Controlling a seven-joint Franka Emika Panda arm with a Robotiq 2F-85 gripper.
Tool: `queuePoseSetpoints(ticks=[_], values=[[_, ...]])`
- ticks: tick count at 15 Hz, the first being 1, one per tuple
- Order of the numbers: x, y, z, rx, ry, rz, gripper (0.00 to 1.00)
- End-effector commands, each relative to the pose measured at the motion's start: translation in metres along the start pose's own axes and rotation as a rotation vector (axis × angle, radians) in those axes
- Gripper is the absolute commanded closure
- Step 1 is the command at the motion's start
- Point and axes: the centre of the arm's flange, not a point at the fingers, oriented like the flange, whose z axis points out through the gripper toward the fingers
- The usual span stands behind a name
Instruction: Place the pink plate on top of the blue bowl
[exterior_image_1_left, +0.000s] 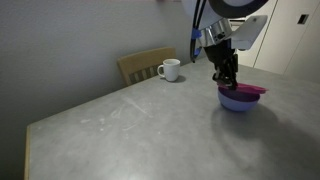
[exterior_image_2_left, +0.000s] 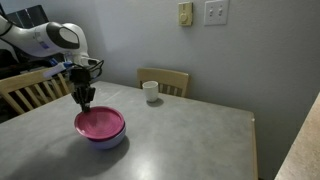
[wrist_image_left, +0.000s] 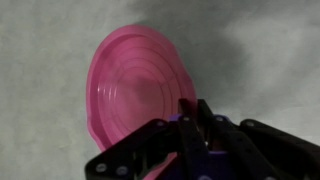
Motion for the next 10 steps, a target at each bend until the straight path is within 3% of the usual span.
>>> queuePoseSetpoints(ticks=[1, 6, 10], values=[[0.009, 0.002, -0.018, -0.074, -0.055, 0.007, 0.97], [-0.001, 0.011, -0.031, -0.116, -0.109, 0.026, 0.97], [0.002, 0.006, -0.019, -0.089, -0.11, 0.028, 0.97]])
